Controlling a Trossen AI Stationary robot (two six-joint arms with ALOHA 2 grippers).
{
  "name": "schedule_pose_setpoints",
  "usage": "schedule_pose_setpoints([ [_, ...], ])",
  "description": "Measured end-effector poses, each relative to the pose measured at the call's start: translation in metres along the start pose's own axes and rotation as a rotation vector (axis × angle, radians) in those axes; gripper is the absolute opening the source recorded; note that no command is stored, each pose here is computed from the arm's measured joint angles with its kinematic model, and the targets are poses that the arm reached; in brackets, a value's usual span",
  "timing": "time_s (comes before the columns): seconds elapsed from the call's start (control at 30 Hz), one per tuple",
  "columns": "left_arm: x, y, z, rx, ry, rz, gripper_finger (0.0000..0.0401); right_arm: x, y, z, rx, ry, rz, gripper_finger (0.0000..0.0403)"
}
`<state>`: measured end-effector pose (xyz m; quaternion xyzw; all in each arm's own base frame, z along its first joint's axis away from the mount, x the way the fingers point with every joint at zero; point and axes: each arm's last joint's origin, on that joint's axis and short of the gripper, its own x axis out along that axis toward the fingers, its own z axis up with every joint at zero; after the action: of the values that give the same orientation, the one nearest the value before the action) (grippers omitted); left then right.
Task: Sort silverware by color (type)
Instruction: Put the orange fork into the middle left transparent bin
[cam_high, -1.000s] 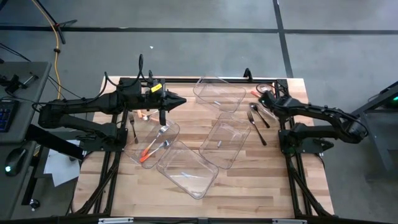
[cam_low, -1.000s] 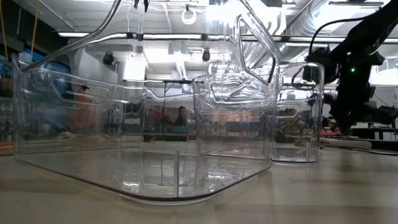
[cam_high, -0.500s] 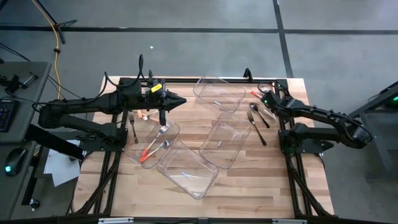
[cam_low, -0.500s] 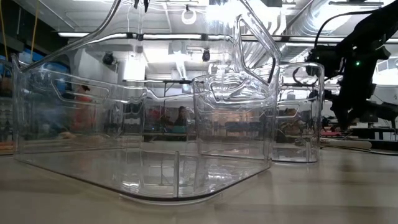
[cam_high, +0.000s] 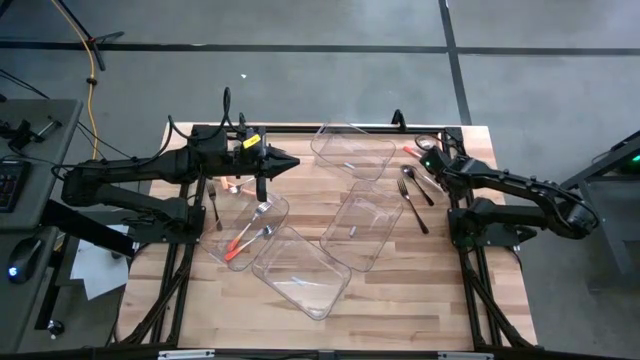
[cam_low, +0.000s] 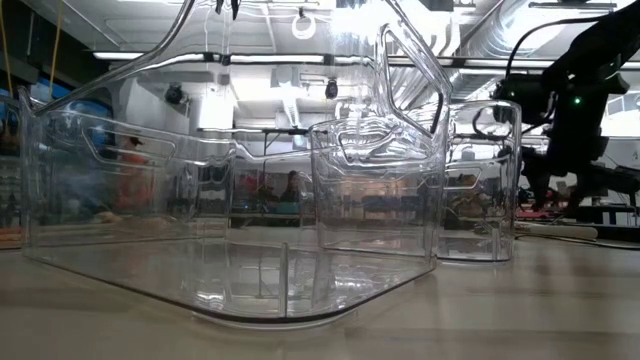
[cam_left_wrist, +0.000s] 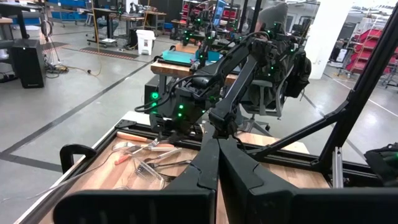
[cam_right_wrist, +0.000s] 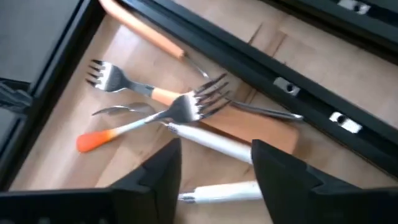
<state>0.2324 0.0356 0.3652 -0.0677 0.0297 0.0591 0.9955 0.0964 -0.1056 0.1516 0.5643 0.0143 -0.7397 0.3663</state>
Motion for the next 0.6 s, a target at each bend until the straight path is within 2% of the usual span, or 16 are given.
schedule_pose_setpoints([
  [0.2,0.0,0.0,0.0,-0.003,0.0,0.0,0.0,0.0,0.001,0.001,0.145,-0.055,0.017,0.02],
  [0.4,0.0,0.0,0.0,-0.008,0.001,-0.011,0.0,0.008,0.002,-0.003,0.222,-0.074,-0.018,0.0194],
  [0.6,0.0,-0.001,0.0,-0.008,0.003,-0.022,0.0,0.016,0.007,-0.007,0.339,-0.096,-0.004,0.018],
])
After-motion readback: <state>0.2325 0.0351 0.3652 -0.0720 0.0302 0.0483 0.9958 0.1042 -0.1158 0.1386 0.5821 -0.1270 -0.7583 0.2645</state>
